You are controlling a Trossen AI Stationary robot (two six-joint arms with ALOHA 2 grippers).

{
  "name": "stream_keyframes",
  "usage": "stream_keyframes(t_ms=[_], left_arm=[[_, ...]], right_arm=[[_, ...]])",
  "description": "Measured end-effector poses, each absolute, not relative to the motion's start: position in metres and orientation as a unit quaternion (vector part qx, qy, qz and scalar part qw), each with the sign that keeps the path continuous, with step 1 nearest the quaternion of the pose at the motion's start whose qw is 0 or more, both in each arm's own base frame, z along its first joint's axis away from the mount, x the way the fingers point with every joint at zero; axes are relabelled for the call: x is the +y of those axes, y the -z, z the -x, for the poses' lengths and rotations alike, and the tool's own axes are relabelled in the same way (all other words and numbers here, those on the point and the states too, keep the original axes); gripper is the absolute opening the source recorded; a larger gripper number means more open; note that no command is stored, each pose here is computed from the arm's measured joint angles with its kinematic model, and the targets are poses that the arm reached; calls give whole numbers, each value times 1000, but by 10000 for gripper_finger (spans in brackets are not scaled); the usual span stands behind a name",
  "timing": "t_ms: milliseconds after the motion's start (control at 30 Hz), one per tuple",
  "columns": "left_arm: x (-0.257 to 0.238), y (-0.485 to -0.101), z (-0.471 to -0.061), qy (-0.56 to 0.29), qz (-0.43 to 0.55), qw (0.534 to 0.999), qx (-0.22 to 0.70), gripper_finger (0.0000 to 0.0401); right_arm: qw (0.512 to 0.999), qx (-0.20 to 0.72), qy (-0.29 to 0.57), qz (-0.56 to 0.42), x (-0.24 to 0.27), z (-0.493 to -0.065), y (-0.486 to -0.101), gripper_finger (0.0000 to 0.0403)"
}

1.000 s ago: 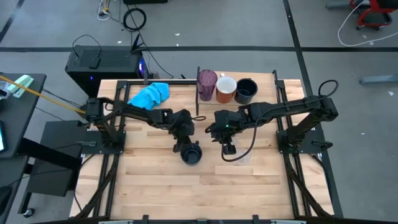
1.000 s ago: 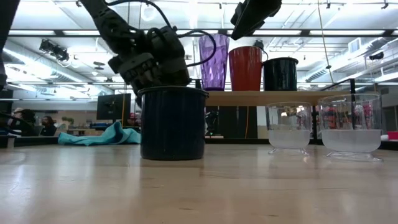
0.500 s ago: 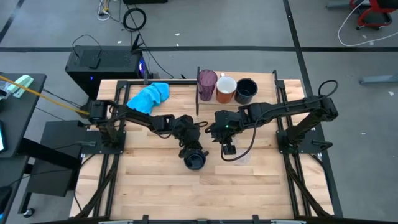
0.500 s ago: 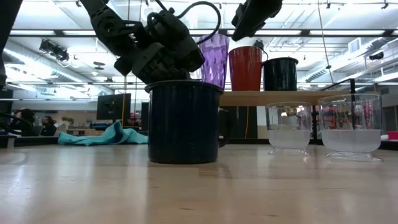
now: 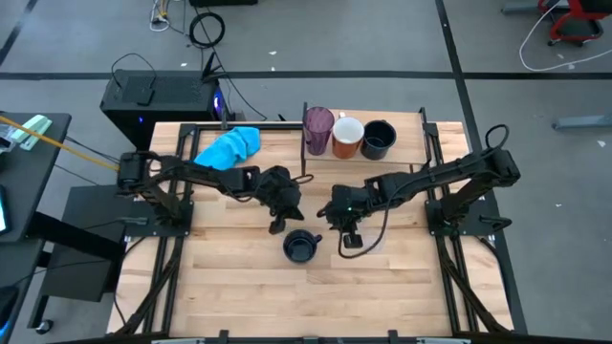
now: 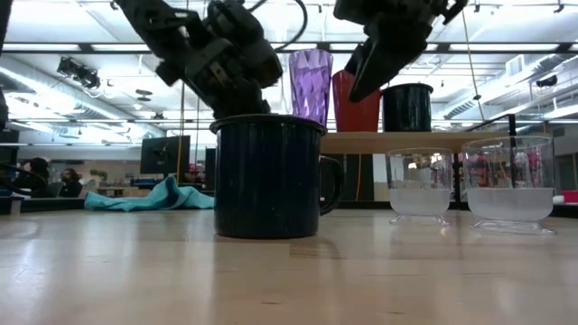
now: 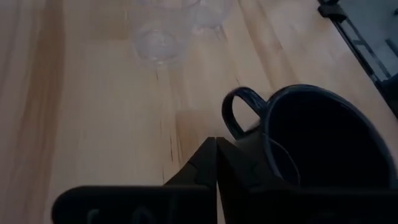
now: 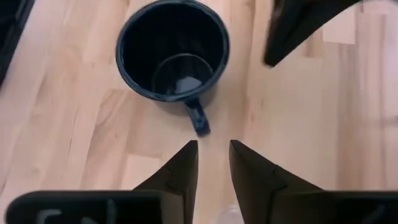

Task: Stack small to large cups/mugs on shelf
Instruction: Put the dark blue mug on the shelf

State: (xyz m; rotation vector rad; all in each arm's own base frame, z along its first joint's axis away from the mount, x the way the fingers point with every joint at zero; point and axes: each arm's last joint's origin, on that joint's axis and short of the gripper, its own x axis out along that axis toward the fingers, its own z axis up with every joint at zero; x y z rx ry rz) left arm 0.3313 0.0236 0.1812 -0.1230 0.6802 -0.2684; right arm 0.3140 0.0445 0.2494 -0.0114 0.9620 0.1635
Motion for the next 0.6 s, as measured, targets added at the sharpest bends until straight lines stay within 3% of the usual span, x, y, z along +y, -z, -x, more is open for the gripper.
stream_keyframes(t_ms=[333,600], left_arm=[[22,-195,-304,111,91,901,410,35],[20,-216,-290,104,92,905,401,14]], right_arm=[[901,426,-80,-26,59,-317,-239,166],[885,459,-71,-27,67,-338,-210,192]])
